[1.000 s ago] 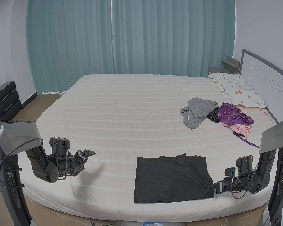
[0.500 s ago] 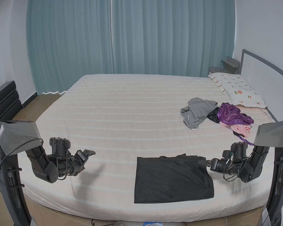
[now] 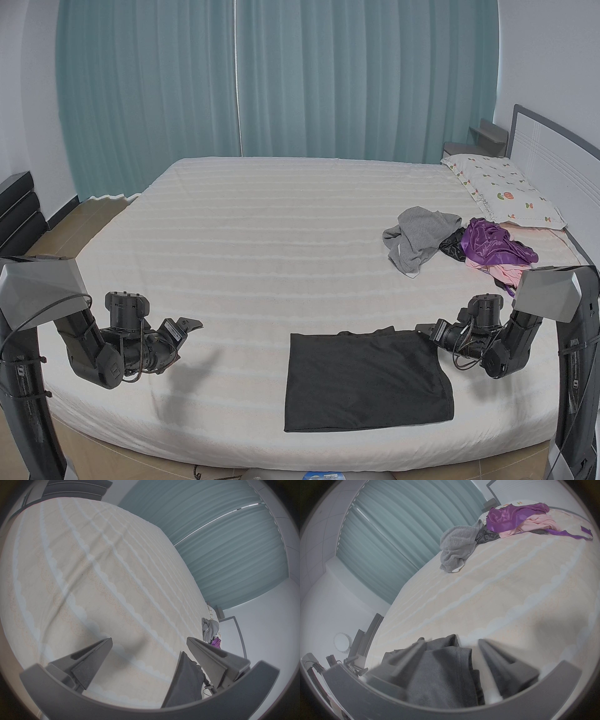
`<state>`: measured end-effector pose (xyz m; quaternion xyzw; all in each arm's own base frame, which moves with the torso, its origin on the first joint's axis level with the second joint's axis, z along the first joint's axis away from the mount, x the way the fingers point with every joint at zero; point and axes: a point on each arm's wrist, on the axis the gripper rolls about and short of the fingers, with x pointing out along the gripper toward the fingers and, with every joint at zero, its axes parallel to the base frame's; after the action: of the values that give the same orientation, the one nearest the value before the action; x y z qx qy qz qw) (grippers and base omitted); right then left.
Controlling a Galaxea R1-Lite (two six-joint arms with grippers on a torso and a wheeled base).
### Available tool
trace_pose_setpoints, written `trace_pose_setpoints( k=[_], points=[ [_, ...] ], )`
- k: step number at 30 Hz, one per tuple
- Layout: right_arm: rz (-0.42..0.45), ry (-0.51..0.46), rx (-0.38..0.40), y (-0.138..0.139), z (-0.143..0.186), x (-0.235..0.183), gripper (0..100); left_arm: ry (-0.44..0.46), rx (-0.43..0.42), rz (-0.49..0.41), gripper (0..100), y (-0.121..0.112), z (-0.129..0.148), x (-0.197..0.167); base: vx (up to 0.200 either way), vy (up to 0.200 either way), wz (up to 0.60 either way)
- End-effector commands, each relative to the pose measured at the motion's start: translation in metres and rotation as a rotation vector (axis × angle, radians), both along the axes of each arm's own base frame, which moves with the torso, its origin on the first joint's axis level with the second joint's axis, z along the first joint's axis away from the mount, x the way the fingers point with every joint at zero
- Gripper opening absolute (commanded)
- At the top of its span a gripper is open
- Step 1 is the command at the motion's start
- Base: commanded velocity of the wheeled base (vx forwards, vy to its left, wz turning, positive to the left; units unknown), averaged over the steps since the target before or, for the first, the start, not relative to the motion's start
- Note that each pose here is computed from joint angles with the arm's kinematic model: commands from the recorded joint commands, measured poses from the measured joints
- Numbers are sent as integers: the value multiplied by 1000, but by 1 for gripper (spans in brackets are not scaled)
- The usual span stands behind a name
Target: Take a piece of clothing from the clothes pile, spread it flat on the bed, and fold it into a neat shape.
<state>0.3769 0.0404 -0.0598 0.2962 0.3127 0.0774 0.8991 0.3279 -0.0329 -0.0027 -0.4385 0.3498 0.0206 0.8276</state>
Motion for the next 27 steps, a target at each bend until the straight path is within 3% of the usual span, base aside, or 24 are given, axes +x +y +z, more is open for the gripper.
trace_pose_setpoints(
  k=[1,22,23,27],
  points=[
    [-13,-1,12,-2,-3,2,0,0,0,0,100,0,0,0,0,0,0],
    [-56,-14,29,-12,1,6,0,7,30,22,100,-5,-5,1,0,0,0],
    [-56,-14,29,-12,2,6,100,7,30,22,100,-5,-5,1,0,0,0],
    [-56,-13,29,-12,1,5,100,6,28,22,100,-5,-4,1,0,0,0]
  ],
)
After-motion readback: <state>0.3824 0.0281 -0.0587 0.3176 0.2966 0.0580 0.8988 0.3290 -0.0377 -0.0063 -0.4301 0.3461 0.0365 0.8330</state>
